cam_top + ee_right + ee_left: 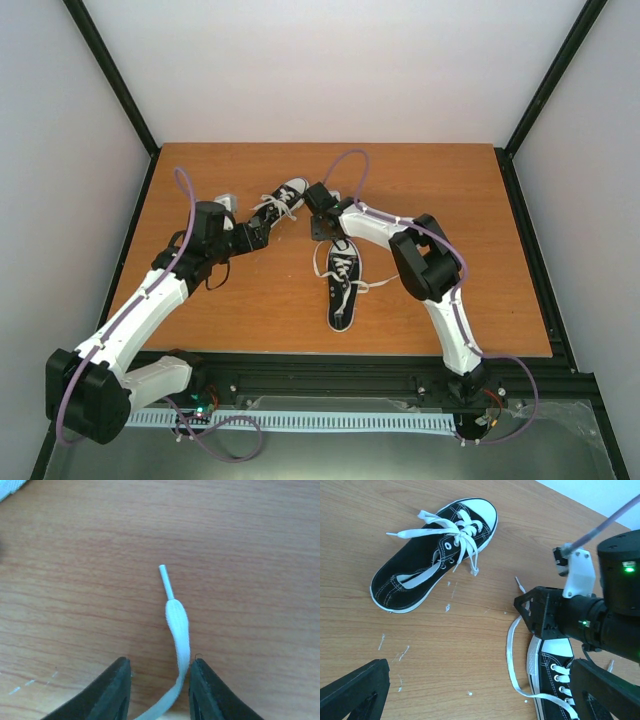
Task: Tie the shoes
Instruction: Move the shoe to the center of the board, then cross the shoelace with the shoelace.
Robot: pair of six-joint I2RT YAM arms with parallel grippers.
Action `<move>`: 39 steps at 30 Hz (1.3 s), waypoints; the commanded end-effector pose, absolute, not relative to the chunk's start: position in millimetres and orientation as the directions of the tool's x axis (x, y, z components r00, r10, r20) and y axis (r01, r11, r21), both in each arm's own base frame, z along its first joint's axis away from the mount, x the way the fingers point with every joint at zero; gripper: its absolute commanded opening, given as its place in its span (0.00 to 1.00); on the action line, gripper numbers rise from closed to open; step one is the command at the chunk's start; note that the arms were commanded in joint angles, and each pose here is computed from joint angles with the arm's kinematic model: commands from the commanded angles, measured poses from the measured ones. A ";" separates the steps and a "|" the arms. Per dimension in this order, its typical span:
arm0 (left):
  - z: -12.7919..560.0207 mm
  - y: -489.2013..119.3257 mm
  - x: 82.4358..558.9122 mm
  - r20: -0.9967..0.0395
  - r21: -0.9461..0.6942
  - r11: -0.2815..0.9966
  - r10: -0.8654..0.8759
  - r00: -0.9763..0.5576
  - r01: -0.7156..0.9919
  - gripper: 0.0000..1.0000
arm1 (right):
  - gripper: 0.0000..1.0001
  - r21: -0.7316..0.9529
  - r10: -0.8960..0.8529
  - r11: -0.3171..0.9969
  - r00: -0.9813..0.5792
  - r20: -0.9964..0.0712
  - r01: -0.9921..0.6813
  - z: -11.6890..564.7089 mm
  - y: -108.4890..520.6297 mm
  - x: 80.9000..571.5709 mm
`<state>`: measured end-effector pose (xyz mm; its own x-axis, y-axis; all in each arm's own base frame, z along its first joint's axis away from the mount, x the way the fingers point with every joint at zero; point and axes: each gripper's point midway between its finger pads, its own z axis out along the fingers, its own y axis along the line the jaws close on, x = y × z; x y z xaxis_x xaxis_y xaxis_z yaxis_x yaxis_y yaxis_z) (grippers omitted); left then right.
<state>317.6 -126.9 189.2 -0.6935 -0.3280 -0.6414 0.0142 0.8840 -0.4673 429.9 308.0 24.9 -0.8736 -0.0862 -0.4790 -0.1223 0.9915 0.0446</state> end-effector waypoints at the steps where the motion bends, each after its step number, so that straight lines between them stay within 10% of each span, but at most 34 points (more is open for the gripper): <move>1: 198.9 -137.7 322.4 -0.666 -0.479 0.874 -0.302 -0.682 0.080 1.00 | 0.30 0.045 -0.115 0.987 -0.879 -0.463 -0.152 16.4 313.2 435.0; 5: 194.2 -150.9 321.9 -0.664 -0.506 0.851 -0.280 -0.693 0.141 0.99 | 0.03 0.059 -0.098 0.988 -0.878 -0.469 -0.141 22.1 309.9 439.3; 18: 177.6 -259.6 314.5 -0.682 -0.649 0.565 -0.136 -0.719 0.509 0.96 | 0.03 0.253 0.050 0.953 -0.732 -0.680 -0.169 199.8 275.4 413.7; 39: 172.0 -350.8 325.4 -0.782 -0.576 0.370 0.009 -0.623 0.728 0.89 | 0.03 0.450 0.193 0.872 -0.709 -0.679 -0.193 248.0 240.5 342.7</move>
